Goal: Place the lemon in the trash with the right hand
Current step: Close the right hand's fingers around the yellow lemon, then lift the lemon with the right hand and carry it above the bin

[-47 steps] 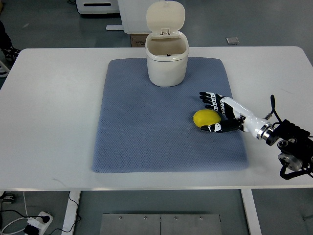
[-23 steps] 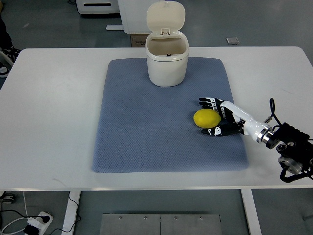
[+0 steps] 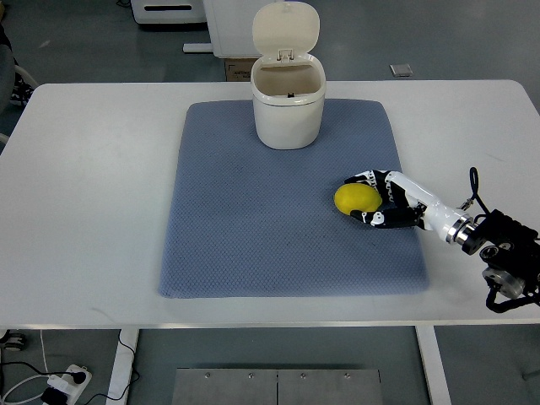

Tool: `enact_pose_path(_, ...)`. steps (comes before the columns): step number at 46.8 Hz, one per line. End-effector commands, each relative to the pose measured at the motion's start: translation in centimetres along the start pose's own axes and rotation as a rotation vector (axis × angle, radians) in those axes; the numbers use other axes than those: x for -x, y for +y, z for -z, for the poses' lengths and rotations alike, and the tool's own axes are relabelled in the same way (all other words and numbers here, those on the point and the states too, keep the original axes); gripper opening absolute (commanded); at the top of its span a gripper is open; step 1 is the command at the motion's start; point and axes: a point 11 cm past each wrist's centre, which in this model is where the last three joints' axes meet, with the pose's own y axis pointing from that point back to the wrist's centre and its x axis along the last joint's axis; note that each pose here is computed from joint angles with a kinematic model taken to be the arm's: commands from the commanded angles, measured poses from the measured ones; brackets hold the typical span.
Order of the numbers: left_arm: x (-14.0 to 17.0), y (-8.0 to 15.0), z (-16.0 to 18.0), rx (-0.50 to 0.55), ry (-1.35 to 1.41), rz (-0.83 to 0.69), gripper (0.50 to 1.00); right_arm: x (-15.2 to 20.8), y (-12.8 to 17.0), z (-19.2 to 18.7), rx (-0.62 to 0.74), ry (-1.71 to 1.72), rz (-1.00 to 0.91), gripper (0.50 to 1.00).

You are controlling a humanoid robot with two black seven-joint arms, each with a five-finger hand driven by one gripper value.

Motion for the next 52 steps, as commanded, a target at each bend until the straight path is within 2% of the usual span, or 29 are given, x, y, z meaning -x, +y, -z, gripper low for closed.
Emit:
enact_pose_path(1,0.0,0.0,0.0,0.000,0.000,0.000,1.000,-0.5,0.2,0.1,0.001,0.006,-0.010,0.500)
enact_pose_path(14,0.0,0.0,0.0,0.000,0.000,0.000,1.000,-4.4,0.1,3.2,-0.042,0.072,-0.056,0.500)
enact_pose_path(22,0.0,0.0,0.0,0.000,0.000,0.000,1.000,-6.8,-0.9,7.0,-0.123,0.097,-0.107,0.500)
enact_pose_path(30,0.0,0.0,0.0,0.000,0.000,0.000,1.000,-8.9,-2.4,10.7,-0.114,0.138,-0.141,0.500)
enact_pose_path(40,0.0,0.0,0.0,0.000,0.000,0.000,1.000,-10.2,-4.2,14.7,-0.097,0.196,-0.177,0.500)
enact_pose_path(52,0.0,0.0,0.0,0.000,0.000,0.000,1.000,-9.6,-7.1,18.4,-0.052,0.242,-0.218,0.500)
